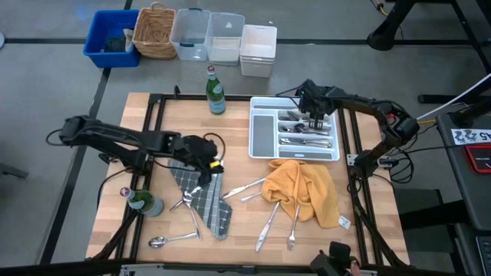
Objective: Sort silverware
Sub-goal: Put the silver knife into the cutlery tray
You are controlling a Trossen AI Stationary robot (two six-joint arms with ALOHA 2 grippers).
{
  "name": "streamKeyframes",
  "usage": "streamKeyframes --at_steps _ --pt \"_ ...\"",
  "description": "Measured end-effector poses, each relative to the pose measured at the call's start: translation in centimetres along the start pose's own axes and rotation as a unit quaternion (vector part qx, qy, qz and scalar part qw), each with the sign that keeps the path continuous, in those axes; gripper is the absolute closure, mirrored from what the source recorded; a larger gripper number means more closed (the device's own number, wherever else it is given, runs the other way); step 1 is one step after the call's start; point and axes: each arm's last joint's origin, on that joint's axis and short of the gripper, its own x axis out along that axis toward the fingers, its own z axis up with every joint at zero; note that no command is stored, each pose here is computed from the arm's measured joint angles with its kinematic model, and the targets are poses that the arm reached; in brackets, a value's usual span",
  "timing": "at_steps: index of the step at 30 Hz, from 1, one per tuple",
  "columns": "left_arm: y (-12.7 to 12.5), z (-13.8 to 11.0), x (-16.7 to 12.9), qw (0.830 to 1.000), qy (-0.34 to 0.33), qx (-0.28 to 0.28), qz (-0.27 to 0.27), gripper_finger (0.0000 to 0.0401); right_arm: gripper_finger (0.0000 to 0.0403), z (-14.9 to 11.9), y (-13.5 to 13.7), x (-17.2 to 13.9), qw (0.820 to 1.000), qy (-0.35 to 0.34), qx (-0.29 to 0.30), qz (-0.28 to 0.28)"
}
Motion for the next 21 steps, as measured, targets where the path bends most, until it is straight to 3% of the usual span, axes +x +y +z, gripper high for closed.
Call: streamKeyframes --at_steps 9,15,21 --pt "0.9 1.5 4.4 0.996 -0.058 0.065 -0.002 0.0356 0.0288 1.7 -2.1 -3.3 0.99 -0.083 0.087 0.068" --pt "2.2 1.4 6.9 0.997 -0.055 0.045 0.002 0.0356 0.0288 3.1 -3.6 -5.7 0.971 -0.169 0.12 0.121" --pt "2.4 1.6 9.4 0.996 -0.065 0.02 -0.063 0.0356 0.0288 3.8 -4.7 -7.6 0.958 -0.221 0.12 0.135"
